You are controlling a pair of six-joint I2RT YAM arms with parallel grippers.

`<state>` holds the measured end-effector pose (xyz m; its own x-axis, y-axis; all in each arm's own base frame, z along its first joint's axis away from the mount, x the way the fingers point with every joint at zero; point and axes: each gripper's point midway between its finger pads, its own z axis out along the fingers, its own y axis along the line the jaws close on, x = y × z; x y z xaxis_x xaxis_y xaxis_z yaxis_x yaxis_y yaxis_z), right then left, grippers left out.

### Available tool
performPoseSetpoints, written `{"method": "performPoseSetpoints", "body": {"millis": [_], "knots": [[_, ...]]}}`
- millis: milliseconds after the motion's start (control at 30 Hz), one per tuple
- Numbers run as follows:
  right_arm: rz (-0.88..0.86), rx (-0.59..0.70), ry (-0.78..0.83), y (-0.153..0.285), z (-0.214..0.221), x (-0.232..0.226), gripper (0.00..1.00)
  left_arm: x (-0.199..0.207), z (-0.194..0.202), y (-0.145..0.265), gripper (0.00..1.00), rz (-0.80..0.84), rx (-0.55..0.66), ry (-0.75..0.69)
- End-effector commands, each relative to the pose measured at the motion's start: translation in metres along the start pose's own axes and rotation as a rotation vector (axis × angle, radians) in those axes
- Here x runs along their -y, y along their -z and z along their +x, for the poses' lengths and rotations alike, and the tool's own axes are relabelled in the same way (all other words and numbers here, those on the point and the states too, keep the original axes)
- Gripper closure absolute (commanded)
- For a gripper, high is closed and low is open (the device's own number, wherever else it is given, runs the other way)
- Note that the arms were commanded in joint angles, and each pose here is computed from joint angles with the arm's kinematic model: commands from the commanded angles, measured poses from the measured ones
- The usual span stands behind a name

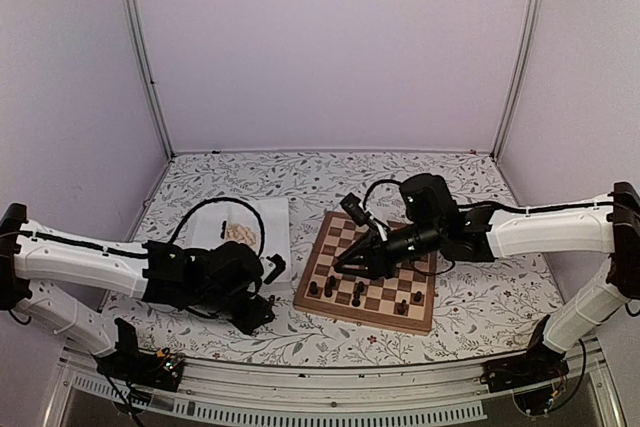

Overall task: Set up the chess pieces on the board
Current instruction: Pick up the chess piece at the center of the board, then place the chess piece on the chessboard.

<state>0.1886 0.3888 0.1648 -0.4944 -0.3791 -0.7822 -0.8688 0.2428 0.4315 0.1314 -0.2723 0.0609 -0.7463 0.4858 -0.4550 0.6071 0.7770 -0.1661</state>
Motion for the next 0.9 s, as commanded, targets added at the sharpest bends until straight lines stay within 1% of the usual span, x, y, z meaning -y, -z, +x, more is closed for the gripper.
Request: {"method": "performPoseSetpoints", "body": {"millis": [0, 100, 333, 533, 700, 800, 867], "knots": [[-0.161, -0.003, -0.096, -0.008, -0.013, -0.011, 0.66, 0.035, -0.050, 0.016, 0.92, 0.129, 0.254, -0.163], [-0.244, -0.025, -0.143, -0.016, -0.016, -0.015, 0.65, 0.046, -0.061, 0.018, 0.92, 0.161, 0.308, -0.233], [-0.354, -0.088, -0.246, -0.033, -0.011, -0.018, 0.63, 0.064, -0.072, 0.019, 0.92, 0.210, 0.336, -0.299], [-0.381, -0.110, -0.286, -0.041, -0.005, -0.016, 0.61, 0.076, -0.080, 0.025, 0.92, 0.246, 0.364, -0.320], [-0.401, -0.130, -0.294, -0.050, -0.003, -0.020, 0.61, 0.083, -0.083, 0.022, 0.92, 0.258, 0.359, -0.340], [-0.401, -0.133, -0.294, -0.052, -0.002, -0.020, 0.63, 0.087, -0.085, 0.022, 0.92, 0.264, 0.361, -0.347], [-0.396, -0.135, -0.297, -0.053, 0.000, -0.018, 0.66, 0.088, -0.086, 0.022, 0.92, 0.263, 0.363, -0.349]]}}
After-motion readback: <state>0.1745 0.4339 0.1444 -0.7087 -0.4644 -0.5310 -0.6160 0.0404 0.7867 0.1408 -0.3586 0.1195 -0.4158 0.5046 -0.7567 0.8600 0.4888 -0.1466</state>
